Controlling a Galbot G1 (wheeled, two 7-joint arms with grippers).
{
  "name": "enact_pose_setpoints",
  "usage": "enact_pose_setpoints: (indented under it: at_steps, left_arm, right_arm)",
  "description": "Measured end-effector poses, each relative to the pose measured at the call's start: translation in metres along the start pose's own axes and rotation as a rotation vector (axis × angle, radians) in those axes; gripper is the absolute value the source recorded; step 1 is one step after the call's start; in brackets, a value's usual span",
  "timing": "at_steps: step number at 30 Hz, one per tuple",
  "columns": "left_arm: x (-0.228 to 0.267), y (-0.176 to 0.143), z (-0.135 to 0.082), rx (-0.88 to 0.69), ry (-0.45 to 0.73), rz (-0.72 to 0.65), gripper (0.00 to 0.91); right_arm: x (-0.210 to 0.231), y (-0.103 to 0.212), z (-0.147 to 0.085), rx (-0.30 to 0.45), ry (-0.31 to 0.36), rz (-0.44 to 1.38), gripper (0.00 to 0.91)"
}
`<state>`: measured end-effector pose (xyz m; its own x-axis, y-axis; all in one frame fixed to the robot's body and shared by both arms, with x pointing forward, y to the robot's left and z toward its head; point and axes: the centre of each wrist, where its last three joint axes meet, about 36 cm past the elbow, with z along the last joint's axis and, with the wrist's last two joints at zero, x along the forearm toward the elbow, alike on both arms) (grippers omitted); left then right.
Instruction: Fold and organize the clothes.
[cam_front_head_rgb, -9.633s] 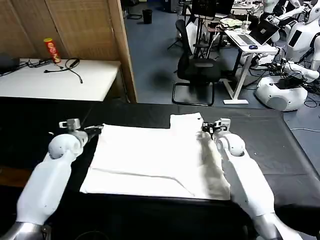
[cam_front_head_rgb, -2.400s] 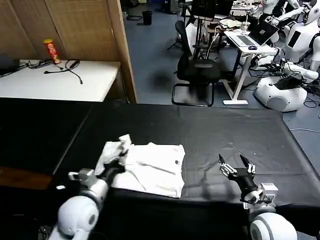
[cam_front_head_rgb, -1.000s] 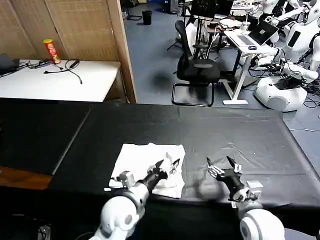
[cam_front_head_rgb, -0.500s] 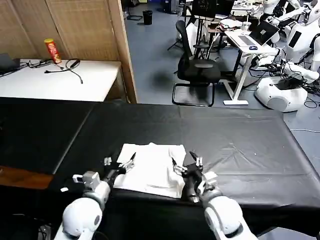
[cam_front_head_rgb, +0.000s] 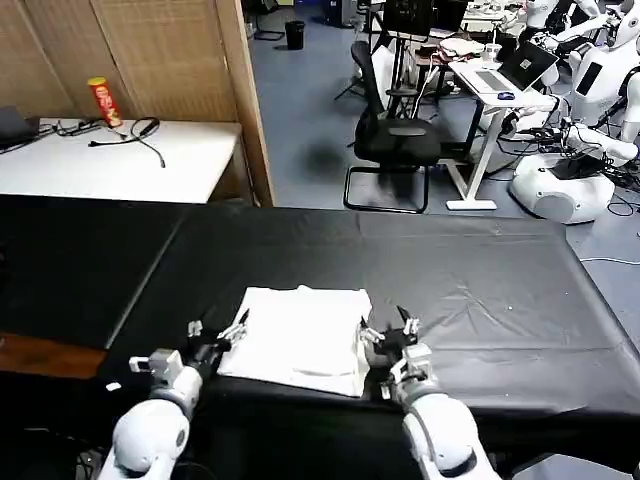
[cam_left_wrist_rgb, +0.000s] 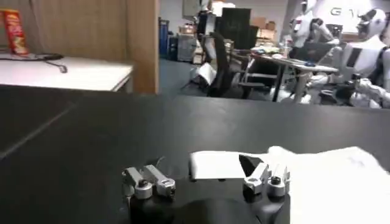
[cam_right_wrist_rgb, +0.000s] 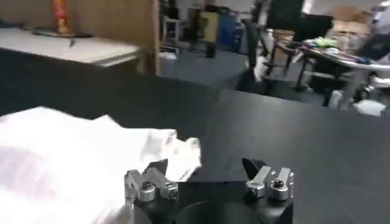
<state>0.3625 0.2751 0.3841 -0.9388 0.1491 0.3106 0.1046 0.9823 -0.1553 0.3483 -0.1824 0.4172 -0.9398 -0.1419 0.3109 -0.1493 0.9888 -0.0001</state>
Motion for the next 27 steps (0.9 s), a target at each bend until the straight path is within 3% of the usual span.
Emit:
enact_pose_setpoints:
  at_steps: [7, 10, 12, 25, 27]
  left_arm:
    - [-0.006, 0.011, 0.010, 0.146, 0.027, 0.015, 0.878]
    - [-0.006, 0.013, 0.012, 0.182, 0.033, 0.022, 0.488]
    - [-0.005, 0.013, 0.014, 0.199, 0.037, 0.026, 0.419]
    - [-0.001, 0.004, 0.024, 0.275, 0.065, 0.069, 0.361]
    - [-0.001, 0.003, 0.023, 0.298, 0.072, 0.082, 0.302]
  right_arm:
    - [0.026, -0.006, -0.005, -0.028, -0.032, 0.006, 0.878]
    - [0.029, -0.006, -0.007, -0.031, -0.042, 0.005, 0.878]
    - [0.030, -0.005, -0.008, -0.032, -0.046, 0.002, 0.878]
    - [0.033, -0.008, -0.011, -0.032, -0.057, -0.005, 0.878]
    - [0.033, -0.008, -0.011, -0.032, -0.058, -0.005, 0.878]
